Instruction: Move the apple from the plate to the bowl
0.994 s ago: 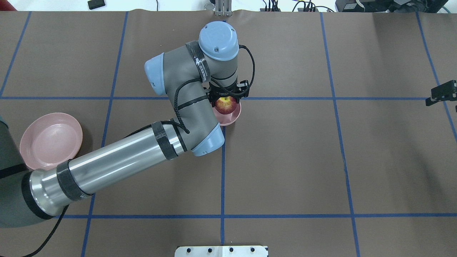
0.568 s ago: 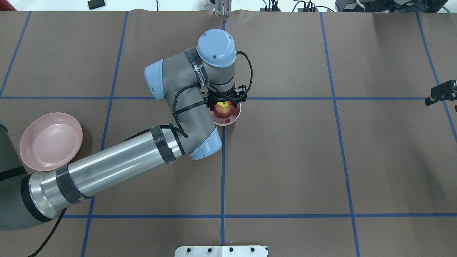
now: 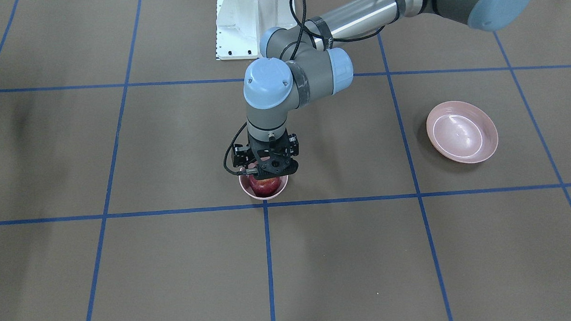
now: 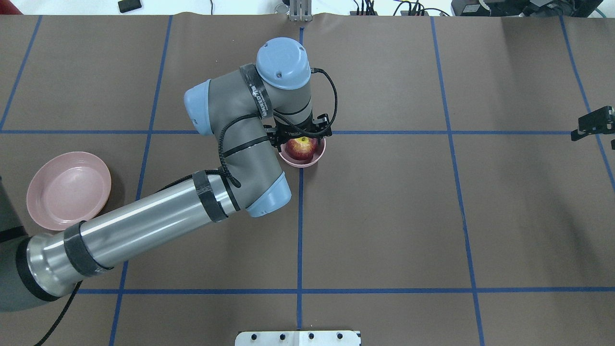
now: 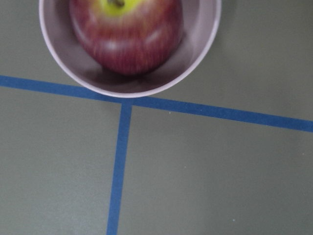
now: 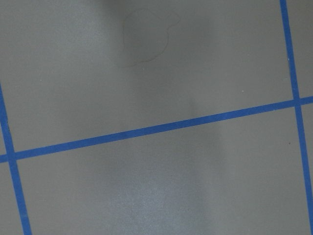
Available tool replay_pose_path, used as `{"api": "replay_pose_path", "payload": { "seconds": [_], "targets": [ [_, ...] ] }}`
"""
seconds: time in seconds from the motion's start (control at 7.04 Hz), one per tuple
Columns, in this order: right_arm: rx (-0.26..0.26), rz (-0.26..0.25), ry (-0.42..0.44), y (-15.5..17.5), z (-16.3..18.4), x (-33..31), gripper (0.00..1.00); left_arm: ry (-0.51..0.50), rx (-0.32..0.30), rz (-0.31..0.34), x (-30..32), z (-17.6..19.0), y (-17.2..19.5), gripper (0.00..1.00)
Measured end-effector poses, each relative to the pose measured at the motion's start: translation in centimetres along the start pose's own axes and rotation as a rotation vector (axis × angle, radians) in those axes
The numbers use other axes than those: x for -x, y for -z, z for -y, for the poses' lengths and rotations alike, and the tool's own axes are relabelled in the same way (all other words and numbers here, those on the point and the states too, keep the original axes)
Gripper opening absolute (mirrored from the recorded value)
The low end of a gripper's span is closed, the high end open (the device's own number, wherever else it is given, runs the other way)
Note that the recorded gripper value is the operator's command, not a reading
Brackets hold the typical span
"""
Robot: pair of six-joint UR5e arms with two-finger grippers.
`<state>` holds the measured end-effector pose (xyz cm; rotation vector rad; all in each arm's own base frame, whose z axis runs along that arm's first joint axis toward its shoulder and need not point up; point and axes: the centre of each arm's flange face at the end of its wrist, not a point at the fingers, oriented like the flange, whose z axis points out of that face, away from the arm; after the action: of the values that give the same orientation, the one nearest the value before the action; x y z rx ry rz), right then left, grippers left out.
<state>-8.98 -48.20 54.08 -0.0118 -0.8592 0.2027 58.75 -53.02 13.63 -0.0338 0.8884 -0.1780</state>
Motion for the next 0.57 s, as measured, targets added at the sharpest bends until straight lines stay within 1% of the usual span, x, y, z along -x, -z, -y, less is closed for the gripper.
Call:
{"api": "replay_pose_path", "payload": {
  "seconds": [0.14,0.28,0.43,0.57],
  "targets": [
    [-0.006,0.000,-0.003,0.3,0.1,-0.2,1.00,0.011,0.016,-0.033,2.8,-0.4,2.9,0.98],
    [-0.013,0.001,-0.003,0.6,0.3,-0.6,1.00,-0.011,0.018,-0.061,8.4,-1.8,5.7,0.98],
    [-0.020,0.001,-0.002,1.0,0.5,-0.9,1.00,-0.080,0.002,-0.072,16.1,-3.5,8.3,0.98],
    [-0.031,0.003,-0.008,1.6,0.7,-1.3,1.00,-0.175,-0.022,-0.050,24.1,-4.3,10.6,0.98]
  ]
}}
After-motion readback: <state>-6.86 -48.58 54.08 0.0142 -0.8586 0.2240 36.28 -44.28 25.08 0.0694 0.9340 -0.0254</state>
